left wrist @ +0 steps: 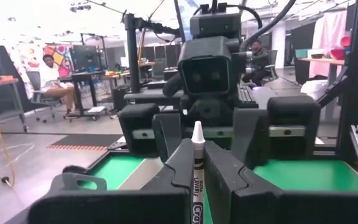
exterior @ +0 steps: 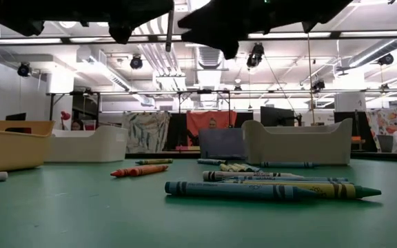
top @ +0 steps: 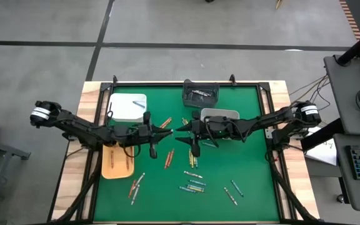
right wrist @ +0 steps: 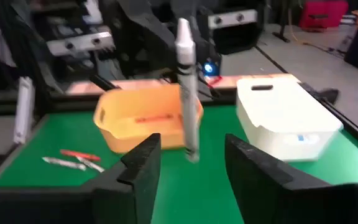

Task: Sort crayons
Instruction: Put the white crayon into the black bin

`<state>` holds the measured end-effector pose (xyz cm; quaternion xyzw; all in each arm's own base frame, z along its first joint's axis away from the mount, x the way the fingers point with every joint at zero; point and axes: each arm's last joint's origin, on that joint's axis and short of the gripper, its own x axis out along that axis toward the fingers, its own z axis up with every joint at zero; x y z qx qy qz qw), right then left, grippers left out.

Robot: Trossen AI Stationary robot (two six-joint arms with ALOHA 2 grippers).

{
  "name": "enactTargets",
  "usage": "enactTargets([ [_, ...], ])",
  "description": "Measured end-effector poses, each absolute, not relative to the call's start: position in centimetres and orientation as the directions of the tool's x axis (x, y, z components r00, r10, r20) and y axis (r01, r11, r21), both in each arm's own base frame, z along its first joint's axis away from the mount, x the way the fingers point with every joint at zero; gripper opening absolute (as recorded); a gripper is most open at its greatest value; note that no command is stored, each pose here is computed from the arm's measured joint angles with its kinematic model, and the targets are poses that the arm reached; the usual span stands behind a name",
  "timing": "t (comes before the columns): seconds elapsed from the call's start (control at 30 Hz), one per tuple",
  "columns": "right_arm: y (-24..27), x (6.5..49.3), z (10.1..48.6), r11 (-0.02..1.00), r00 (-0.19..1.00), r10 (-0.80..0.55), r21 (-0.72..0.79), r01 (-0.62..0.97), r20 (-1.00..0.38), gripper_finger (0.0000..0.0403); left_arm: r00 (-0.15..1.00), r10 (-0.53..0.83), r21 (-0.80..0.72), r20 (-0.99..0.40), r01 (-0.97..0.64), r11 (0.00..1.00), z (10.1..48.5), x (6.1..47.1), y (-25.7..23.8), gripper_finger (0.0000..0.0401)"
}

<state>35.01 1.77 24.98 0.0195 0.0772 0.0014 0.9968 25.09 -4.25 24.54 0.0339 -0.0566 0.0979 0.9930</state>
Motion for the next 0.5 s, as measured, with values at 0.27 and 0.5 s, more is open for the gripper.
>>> enactTargets([
  [0.27, 1.8, 37.0, 25.0, 1.000, 0.996, 0.007, -0.023, -0.009, -0.094, 0.0177, 0.970, 0.199, 0.048, 0.138, -0.207, 0.977, 25.2, 25.7, -4.3, 0.0000],
  [0.5, 1.8, 37.6, 25.2, 1.000, 0.996, -0.001, -0.031, -0.002, -0.087, 0.0117, 0.971, 0.201, 0.037, 0.132, -0.207, 0.978, 25.0, 25.8, -4.3, 0.0000],
])
